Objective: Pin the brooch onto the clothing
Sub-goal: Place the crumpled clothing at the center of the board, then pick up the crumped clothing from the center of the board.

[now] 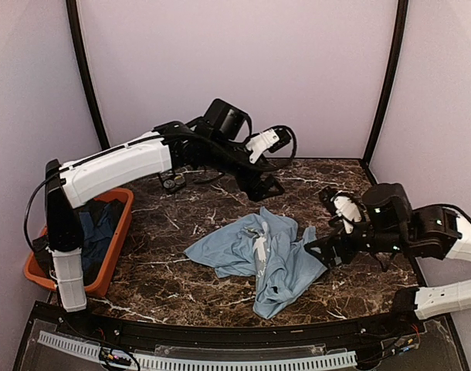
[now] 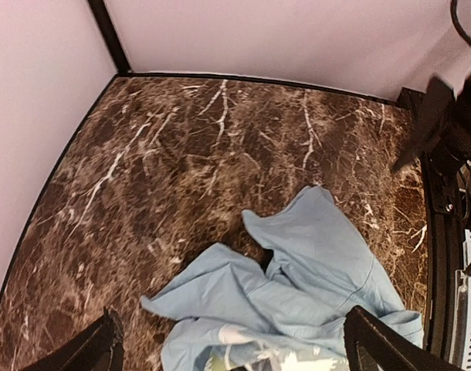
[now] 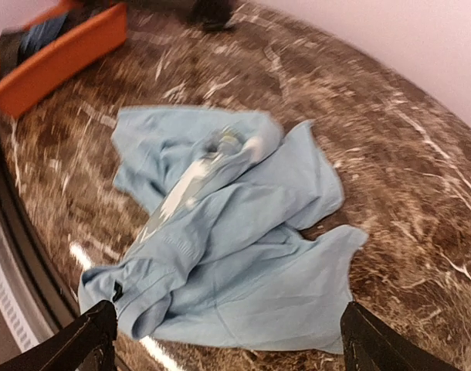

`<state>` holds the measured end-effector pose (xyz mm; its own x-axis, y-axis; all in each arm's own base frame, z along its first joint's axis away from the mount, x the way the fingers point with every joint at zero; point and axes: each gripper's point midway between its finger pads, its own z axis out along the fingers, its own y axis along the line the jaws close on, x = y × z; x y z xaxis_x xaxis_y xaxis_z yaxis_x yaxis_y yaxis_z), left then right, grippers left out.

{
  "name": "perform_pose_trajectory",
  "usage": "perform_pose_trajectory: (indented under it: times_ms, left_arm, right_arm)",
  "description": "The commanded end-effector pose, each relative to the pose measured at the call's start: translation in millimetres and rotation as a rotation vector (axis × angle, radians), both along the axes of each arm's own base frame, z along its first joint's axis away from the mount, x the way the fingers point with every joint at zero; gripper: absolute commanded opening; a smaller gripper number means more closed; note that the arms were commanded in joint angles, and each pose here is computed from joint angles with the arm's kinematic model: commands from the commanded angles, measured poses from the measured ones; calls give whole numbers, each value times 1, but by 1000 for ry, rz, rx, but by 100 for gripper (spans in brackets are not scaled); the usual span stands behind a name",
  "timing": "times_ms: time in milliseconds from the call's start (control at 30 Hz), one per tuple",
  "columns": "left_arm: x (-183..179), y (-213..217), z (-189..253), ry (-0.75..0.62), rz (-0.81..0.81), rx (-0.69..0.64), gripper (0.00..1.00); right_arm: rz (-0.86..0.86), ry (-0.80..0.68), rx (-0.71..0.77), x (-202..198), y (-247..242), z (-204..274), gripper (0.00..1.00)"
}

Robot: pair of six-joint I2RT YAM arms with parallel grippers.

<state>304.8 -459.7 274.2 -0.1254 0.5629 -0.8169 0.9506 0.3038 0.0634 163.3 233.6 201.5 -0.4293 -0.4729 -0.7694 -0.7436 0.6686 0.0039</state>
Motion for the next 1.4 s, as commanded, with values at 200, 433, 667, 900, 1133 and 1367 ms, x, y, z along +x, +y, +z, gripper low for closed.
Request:
perform_pose_trajectory:
  times_ms: [200,433,667,900,1133,1367]
  left_arm:
    - [-90,-27,-134,-40,-408,500,98]
    - [-94,-16,-141,-151,-575,579,93]
    - [-88,-8,-146,-192,-645,613,92]
    - [-81,-7,-144,-201,-693,583,84]
    - [-74,-29,-145,-288,-717,547,78]
    - [-77,-33,-158,-292,-750,568,74]
  right_arm:
    - [-605,-129,330,24,-114,38,96]
    - [-584,-96,264,27,-100,31,96]
    - [-538,-72,235,32,-80,26,96]
    - [-528,-69,249,32,-76,22,96]
    - [-499,-65,238,32,-69,23,96]
    - [-503,-69,257,30,-73,25,96]
